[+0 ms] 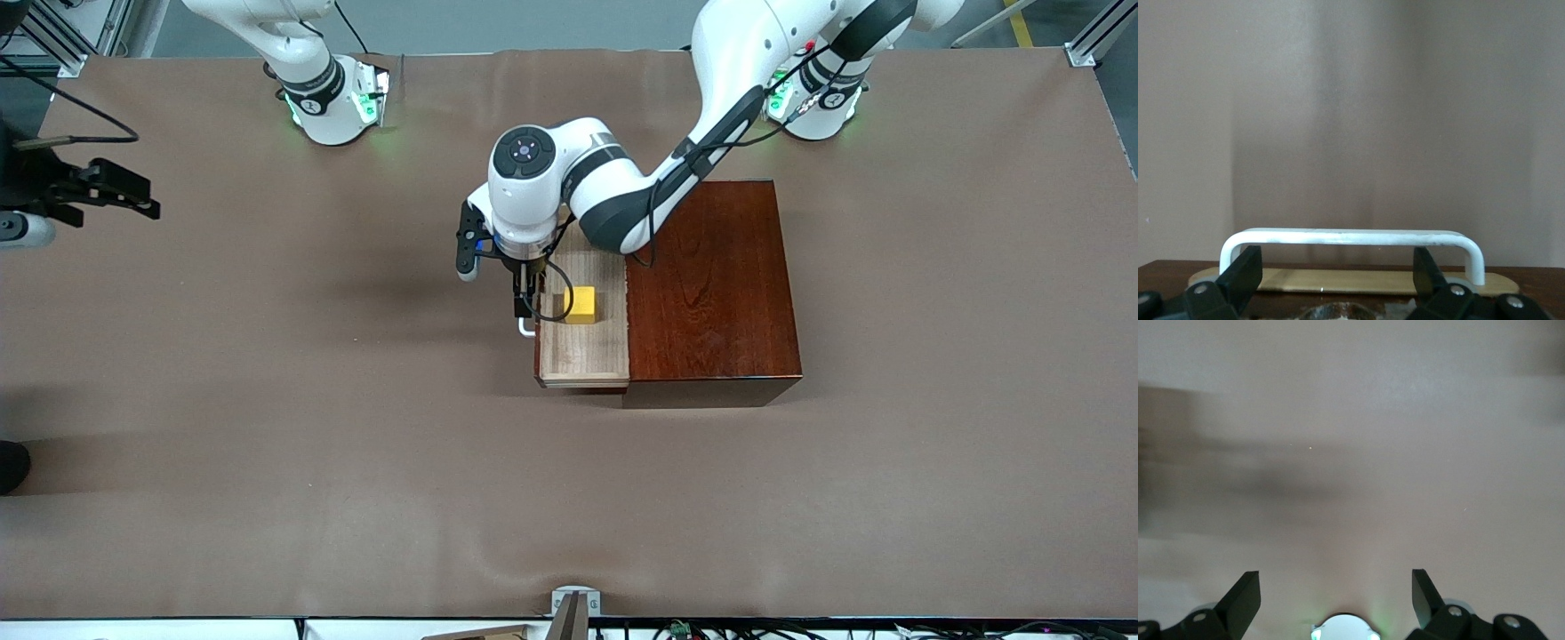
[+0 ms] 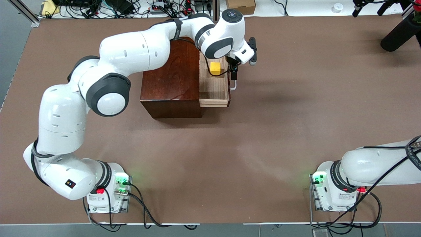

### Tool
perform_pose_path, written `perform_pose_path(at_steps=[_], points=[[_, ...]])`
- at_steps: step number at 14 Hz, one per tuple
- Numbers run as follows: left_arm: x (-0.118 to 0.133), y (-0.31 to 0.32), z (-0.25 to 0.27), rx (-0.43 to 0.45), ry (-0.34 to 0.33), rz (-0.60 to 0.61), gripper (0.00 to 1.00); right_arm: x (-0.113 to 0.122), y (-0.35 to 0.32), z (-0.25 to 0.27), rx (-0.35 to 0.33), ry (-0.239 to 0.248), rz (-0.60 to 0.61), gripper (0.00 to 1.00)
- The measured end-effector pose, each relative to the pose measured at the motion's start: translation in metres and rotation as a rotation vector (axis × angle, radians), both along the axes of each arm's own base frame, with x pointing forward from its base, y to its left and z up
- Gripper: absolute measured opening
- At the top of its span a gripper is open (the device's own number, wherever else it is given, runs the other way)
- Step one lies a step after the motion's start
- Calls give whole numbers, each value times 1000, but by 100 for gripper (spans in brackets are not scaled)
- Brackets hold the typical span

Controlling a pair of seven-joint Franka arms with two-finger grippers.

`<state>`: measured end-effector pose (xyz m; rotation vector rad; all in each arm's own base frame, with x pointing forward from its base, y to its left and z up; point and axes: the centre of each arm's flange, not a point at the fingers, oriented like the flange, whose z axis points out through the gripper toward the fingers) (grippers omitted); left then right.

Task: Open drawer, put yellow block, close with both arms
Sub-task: 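Push the drawer shut into the box with the left gripper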

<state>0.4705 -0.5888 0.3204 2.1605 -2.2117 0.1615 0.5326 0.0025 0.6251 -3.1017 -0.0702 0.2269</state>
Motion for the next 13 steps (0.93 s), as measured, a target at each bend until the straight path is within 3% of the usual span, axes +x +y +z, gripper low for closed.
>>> perform_pose_path(at_steps=[7,13], points=[[11,11,-2,41,10,12,100,-5,9,3,-10,7,-47,100],[30,46,5,212,5,29,100,-6,11,5,-12,3,-49,100]])
